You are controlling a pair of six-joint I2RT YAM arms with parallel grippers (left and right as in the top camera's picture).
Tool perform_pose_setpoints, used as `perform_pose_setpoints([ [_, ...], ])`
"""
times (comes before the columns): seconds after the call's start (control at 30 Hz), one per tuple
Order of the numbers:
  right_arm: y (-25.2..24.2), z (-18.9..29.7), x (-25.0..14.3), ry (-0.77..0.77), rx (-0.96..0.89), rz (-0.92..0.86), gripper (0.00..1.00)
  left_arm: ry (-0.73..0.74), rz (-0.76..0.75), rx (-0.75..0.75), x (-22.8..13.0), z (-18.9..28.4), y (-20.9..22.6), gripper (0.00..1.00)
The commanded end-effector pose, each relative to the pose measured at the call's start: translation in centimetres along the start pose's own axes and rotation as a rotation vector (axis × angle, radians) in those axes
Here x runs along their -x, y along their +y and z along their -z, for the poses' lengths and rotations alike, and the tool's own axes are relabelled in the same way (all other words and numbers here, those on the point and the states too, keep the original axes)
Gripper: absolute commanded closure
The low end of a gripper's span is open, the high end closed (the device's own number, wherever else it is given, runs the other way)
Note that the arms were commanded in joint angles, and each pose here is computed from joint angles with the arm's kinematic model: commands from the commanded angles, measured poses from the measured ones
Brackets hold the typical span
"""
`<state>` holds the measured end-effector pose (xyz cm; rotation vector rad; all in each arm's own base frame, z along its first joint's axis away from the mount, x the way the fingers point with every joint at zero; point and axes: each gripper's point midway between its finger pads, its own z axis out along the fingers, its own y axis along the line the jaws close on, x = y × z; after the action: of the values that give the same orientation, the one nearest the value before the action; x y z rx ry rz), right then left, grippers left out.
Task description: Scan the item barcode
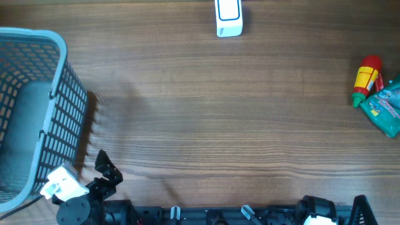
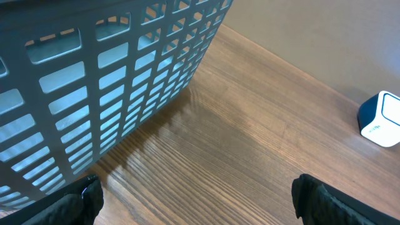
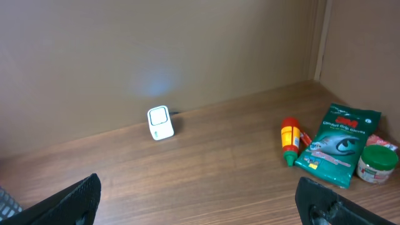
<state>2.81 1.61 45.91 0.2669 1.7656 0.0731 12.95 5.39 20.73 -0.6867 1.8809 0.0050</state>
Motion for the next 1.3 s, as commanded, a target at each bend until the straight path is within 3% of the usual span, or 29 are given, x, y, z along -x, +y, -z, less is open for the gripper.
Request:
perform_pose_setpoints([
  [0.0, -0.3, -0.1, -0.1, 0.003, -0.015, -0.013, 0.0, -0.005, 0.01, -0.015, 0.1, 0.1, -0.2, 0.0],
  [0.4, -0.7, -0.3, 0.2, -0.013, -0.03, 0.002, 0.0, -0.005, 0.01, -0.014, 0.0, 0.1, -0.2, 0.0],
  [0.6, -0.7, -3.0, 1.6, -0.179, 0.017, -0.045, 0.0, -0.004, 0.01, -0.014, 0.0, 0.1, -0.2, 0.0],
  [0.97, 0.4, -19.4, -9.3, -0.368, 0.353, -0.092, 0.0, -0.005, 0.01, -0.015, 0.1, 0.1, -0.2, 0.0],
  [1.13, 0.0, -22.4, -13.3, -0.416, 0.389, -0.1, 0.0, -0.005, 0.01, -0.015, 0.1, 0.1, -0.2, 0.0],
  [1.27, -1.0, -24.8, -17.0, -0.354, 0.349, -0.125, 0.0, -0.005, 0.01, -0.015, 0.1, 0.1, -0.2, 0.0],
])
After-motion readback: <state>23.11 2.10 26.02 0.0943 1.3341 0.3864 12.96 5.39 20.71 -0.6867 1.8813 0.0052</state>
